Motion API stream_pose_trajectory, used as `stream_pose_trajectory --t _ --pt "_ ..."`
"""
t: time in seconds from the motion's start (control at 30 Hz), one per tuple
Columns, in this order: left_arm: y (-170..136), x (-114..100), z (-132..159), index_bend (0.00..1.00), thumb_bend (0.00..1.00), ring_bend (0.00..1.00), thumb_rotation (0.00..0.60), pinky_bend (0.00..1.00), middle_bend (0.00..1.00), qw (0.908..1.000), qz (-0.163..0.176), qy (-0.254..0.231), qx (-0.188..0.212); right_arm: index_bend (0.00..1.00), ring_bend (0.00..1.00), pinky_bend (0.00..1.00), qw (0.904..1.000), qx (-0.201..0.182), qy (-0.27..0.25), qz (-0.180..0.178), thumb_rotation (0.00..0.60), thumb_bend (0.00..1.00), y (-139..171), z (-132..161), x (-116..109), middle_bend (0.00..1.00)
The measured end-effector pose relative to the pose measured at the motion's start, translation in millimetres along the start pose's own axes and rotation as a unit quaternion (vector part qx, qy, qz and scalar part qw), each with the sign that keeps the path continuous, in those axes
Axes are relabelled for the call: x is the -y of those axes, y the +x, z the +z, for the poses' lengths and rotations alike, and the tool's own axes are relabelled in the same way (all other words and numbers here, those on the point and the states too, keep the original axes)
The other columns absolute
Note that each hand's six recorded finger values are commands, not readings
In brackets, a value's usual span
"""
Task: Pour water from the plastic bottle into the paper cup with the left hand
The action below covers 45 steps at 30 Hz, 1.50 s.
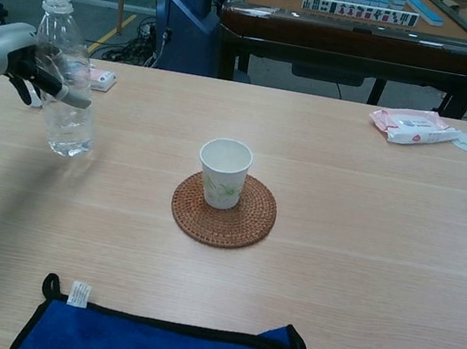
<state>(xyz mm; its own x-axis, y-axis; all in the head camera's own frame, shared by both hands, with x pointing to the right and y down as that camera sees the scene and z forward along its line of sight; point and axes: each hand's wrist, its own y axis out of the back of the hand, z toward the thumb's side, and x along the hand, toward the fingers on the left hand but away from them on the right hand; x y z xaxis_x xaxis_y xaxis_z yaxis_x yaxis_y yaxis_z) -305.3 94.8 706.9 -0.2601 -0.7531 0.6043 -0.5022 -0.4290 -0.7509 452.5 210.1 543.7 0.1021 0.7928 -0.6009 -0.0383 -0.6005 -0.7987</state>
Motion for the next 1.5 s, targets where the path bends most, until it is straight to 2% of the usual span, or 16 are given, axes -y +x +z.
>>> stream_pose_trajectory --t 0.23,0.47,0.9,1.03,1.27,1.5 --pt "3 -2 -13 0.76 0.13 0.49 0.600 0.46 0.77 0.9991 0.011 -0.041 -0.008 0.29 0.25 0.33 1.0000 0.000 -0.001 -0.001 0.600 0.31 0 0 -1 0.32" --pt "5 1 -25 0.74 0.14 0.49 0.600 0.45 0.77 0.9985 0.009 -0.051 -0.016 0.29 0.25 0.33 1.0000 0.001 0.001 0.003 0.600 0.31 0 0 1 0.32" --pt "6 5 -32 0.69 0.15 0.46 0.600 0.40 0.70 0.9974 0.006 -0.070 -0.010 0.29 0.25 0.33 1.0000 0.002 0.001 0.003 0.600 0.31 0 -1 1 0.32" --pt "6 9 -35 0.64 0.15 0.41 0.600 0.37 0.63 0.9977 0.002 -0.067 -0.008 0.29 0.25 0.33 1.0000 0.002 0.000 0.003 0.600 0.31 0 -1 1 0.32" --pt "7 11 -39 0.59 0.15 0.35 0.600 0.32 0.56 0.9977 -0.002 -0.068 -0.007 0.29 0.25 0.33 1.0000 0.002 0.000 0.003 0.600 0.31 1 -1 1 0.32" --pt "8 12 -43 0.44 0.15 0.24 0.600 0.26 0.42 0.9977 -0.009 -0.067 -0.005 0.29 0.25 0.33 1.0000 0.003 0.000 0.004 0.600 0.31 0 -2 1 0.32"
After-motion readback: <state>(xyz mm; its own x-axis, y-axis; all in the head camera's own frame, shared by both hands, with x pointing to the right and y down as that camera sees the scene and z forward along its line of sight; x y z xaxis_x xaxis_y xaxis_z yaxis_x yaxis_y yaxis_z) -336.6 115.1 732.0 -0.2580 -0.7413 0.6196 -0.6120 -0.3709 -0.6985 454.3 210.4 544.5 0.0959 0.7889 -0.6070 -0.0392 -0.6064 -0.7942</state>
